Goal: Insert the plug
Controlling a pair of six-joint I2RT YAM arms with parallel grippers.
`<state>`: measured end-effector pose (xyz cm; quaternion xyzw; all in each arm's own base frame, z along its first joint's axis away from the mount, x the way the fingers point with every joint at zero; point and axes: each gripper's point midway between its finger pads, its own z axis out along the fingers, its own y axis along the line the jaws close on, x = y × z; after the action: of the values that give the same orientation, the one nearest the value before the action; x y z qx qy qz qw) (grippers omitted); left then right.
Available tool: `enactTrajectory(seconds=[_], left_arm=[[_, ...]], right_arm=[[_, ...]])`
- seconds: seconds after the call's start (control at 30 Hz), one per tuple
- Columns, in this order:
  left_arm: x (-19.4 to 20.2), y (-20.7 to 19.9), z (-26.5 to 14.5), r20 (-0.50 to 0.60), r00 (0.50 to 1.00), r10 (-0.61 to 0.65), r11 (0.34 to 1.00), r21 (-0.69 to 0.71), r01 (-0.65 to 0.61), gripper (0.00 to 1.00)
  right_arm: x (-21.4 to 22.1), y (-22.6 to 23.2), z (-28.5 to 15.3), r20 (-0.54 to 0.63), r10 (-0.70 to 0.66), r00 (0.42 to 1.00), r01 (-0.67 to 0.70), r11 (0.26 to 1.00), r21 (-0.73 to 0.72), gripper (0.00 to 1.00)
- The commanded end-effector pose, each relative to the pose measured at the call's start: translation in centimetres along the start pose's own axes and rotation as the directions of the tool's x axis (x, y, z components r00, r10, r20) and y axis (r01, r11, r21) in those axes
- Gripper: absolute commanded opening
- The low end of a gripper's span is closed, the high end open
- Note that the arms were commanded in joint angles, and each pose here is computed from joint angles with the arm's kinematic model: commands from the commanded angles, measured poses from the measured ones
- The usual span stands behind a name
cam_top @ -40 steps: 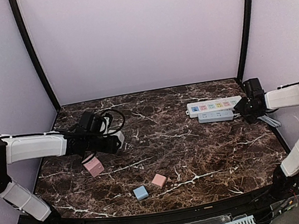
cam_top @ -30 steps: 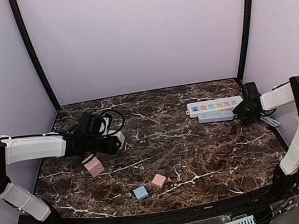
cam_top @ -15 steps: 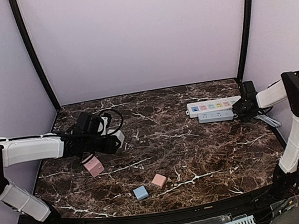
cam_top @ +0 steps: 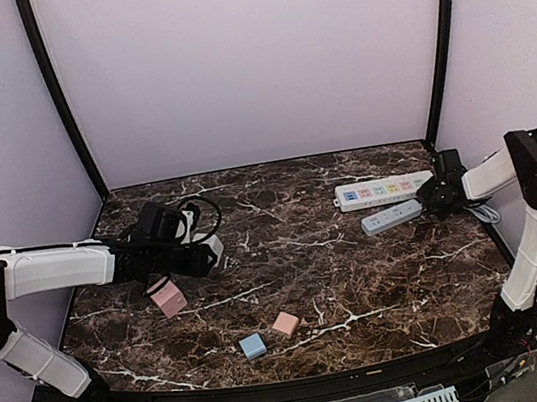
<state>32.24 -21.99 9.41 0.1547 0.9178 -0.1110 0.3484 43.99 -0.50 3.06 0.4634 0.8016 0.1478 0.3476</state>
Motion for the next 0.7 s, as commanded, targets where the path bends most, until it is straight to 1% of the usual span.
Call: enactTrajectory(seconds=[0.0, 0.23, 0.43, 0.67], left_arm=[[-1.0, -0.5, -1.0, 0.05, 0.999, 0.01, 1.0, 0.022, -0.011, 0.38], [-1.1, -0.9, -1.1, 0.059, 0.998, 0.008, 0.999, 0.047, -0.01, 0.38], [-1.1, -2.1, -1.3, 0.067, 0.998, 0.019, 0.993, 0.112, -0.026, 0.38], [-0.8, -4.0, -1.4, 0.053, 0.997, 0.047, 0.98, 0.19, -0.056, 0.38]], right_arm=[[1.8, -0.6, -1.4, -0.046, -0.07, 0.996, 0.069, 0.997, -0.031, 0.0], [5.1, -2.4, -4.4, -0.088, -0.031, 0.996, 0.029, 0.999, -0.02, 0.0], [8.8, -4.3, -7.4, -0.108, 0.068, 0.992, -0.068, 0.998, 0.004, 0.0], [12.8, -4.5, -9.4, -0.171, 0.106, 0.98, -0.11, 0.994, -0.013, 0.0]])
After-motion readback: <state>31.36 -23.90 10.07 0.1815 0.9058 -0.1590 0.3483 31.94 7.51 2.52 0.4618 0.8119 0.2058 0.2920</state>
